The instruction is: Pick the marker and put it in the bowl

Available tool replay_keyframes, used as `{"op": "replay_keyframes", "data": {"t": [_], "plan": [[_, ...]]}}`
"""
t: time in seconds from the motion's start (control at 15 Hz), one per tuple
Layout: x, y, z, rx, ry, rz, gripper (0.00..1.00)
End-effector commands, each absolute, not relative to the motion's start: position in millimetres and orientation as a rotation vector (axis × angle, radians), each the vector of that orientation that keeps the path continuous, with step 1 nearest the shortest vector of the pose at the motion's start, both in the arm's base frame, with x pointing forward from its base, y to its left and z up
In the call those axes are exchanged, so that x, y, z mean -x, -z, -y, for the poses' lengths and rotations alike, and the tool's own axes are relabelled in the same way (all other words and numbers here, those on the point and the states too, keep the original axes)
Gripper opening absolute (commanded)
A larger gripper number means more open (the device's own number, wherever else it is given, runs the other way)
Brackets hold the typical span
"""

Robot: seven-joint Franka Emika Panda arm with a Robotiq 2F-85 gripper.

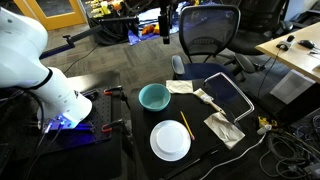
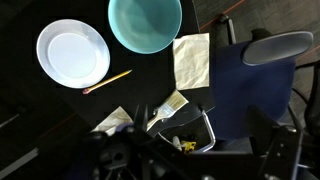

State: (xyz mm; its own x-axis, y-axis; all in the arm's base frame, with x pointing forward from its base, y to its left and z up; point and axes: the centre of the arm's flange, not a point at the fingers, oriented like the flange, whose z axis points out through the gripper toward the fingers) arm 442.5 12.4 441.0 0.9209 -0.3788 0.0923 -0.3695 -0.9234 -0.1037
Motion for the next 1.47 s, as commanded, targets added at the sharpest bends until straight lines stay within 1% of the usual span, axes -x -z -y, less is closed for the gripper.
{"op": "replay_keyframes", "data": {"t": [0.0,0.53,1.07,1.4], "plan": [[-457.1,-396.5,11.4,2.883,0.193,-0.863,1.0],[-472.3,-297.2,47.2,2.634,0.197,-1.457,1.0],[-468.9,-208.7,89.1,2.292,0.118,-2.028,1.0],[-470.5,-171.4,100.4,2.175,0.063,-2.17,1.0]]}}
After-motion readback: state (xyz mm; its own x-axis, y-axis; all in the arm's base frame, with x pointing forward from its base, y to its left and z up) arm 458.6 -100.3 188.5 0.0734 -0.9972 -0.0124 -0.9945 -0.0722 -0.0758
